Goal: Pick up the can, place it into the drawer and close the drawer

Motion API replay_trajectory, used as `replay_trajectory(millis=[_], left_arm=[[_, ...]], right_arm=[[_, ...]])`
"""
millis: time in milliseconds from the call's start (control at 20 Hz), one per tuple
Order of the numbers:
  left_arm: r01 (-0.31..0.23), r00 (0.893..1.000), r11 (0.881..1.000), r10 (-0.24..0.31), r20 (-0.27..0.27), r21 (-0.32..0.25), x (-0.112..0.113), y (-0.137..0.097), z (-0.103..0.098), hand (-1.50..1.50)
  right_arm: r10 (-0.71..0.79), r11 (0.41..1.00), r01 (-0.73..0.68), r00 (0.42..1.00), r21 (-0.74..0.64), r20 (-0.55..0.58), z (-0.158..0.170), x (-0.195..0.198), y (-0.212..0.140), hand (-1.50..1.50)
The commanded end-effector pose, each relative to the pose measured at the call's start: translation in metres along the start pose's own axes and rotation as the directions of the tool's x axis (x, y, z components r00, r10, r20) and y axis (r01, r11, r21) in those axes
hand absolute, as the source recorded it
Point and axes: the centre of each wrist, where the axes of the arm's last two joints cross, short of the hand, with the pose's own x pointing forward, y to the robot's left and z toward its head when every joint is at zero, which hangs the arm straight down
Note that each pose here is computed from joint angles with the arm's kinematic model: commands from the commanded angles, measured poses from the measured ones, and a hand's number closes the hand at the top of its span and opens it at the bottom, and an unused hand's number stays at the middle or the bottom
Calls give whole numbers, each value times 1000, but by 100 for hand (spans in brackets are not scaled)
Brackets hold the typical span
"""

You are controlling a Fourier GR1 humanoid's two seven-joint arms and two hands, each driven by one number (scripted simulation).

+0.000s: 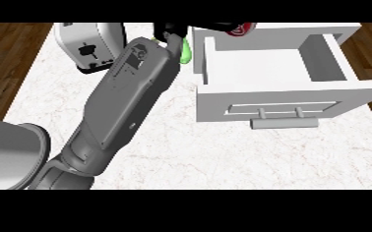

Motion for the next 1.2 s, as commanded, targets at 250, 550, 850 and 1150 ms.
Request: replay_trajectory(millis=[250, 550, 850, 1150], left_arm=[[28, 999, 1000, -28, -29, 2, 1, -29, -13, 150], [44, 998, 999, -43, -34, 10, 3, -50, -10, 150], [86, 994, 996, -84, -67, 28, -6, -53, -15, 150], [109, 990, 992, -103, -99, 57, -34, -46, -7, 150]], right_arm=[[2, 1000, -3, 1000, 5, 21, -7, -12, -9, -150], [5, 1000, -5, 1000, 9, 12, -13, 12, -7, -150], [-4, 999, 3, 1000, 35, 25, -5, 2, 6, -150], [-28, 997, 26, 999, 76, 27, -14, 14, 16, -150]])
